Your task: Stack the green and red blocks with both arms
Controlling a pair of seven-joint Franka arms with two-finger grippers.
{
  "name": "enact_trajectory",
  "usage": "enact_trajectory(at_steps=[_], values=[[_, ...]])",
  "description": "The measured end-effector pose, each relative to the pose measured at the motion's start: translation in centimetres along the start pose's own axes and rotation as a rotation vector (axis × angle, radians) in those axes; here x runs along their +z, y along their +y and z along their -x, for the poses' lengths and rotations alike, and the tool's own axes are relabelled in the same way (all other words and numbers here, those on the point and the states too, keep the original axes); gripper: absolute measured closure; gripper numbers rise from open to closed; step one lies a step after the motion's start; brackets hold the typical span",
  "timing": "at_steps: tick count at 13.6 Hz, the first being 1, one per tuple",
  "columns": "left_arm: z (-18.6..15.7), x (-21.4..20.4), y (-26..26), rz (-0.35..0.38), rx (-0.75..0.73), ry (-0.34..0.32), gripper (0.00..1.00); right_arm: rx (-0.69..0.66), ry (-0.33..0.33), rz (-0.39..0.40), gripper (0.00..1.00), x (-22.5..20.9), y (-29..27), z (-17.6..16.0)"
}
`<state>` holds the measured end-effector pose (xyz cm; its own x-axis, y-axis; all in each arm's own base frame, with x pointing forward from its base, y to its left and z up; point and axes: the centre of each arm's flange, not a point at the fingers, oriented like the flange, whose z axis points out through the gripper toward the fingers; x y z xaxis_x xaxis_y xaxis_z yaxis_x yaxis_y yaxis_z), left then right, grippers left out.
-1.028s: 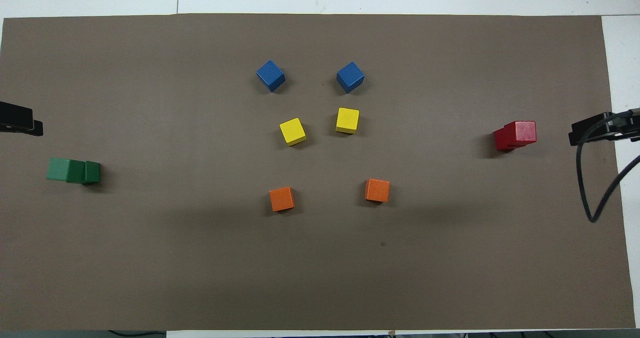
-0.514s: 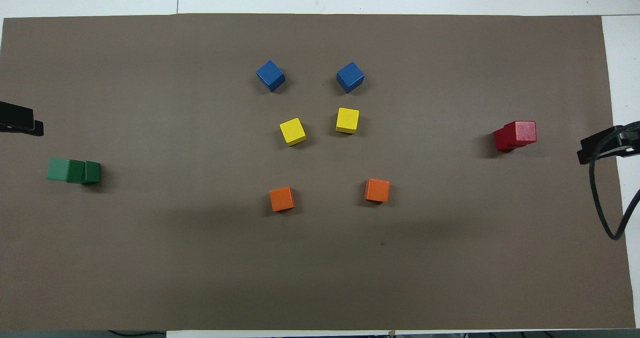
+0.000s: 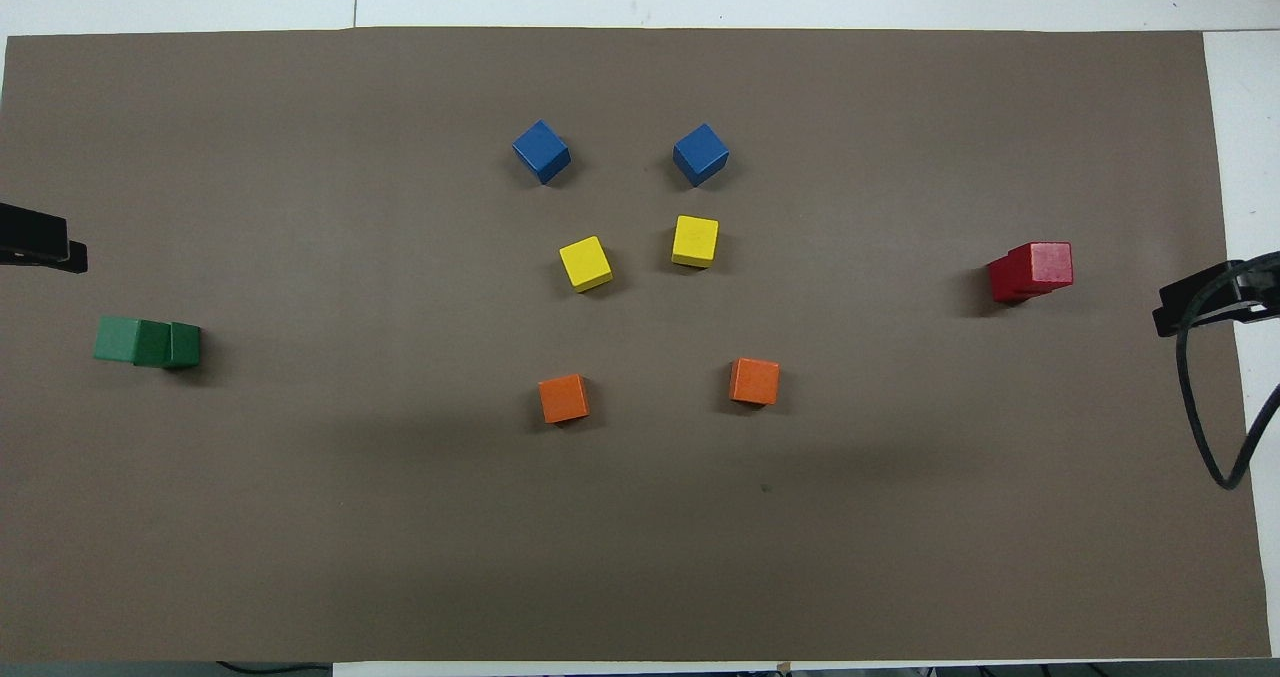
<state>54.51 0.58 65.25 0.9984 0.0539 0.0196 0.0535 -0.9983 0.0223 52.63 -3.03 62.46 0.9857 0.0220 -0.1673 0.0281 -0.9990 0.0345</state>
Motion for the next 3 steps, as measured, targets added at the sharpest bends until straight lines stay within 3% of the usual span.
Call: enact_trajectory(at_steps=[3], values=[[0.01,-0.01,0.16,0.0,0.003,0.0,0.0,0.0,0.002,0.001,0.0,0.34,0.01,-0.07]])
